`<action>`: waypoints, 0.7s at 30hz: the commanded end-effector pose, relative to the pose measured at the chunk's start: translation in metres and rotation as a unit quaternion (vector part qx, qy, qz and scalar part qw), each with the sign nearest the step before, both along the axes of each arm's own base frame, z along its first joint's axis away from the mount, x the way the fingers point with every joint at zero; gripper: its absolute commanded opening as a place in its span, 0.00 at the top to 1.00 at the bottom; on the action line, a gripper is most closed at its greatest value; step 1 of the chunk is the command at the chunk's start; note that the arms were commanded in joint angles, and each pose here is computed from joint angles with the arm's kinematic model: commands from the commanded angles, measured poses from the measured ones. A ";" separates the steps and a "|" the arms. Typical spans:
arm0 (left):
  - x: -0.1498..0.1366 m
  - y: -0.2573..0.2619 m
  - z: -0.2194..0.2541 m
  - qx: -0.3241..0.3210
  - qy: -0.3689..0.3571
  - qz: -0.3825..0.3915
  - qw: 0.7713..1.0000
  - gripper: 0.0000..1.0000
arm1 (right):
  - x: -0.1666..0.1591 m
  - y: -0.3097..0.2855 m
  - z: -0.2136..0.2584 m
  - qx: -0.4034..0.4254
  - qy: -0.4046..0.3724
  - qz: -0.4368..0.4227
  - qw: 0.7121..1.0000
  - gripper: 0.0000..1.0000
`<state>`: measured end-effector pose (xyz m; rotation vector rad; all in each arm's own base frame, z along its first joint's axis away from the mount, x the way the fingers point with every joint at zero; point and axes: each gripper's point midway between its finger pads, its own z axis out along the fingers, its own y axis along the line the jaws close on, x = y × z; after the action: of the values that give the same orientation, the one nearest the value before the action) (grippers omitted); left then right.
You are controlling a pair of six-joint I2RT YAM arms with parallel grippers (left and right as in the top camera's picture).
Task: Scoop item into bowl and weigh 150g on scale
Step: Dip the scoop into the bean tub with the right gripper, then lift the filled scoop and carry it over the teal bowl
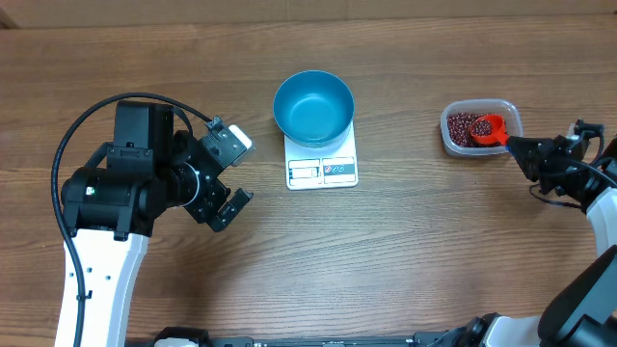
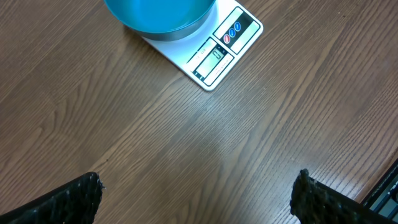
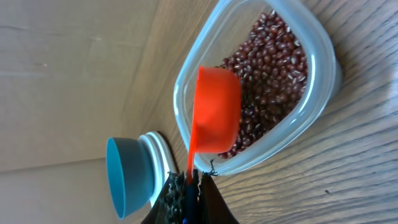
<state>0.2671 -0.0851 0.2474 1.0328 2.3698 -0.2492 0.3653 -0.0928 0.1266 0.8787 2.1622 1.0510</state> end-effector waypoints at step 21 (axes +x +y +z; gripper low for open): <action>0.000 0.002 -0.002 0.000 0.005 0.007 1.000 0.00 | -0.001 0.042 0.050 0.122 -0.083 0.095 0.984 0.96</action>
<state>0.2670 -0.0850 0.2475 1.0327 2.3697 -0.2485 0.3619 -0.0609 0.1601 0.7329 2.0668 1.3658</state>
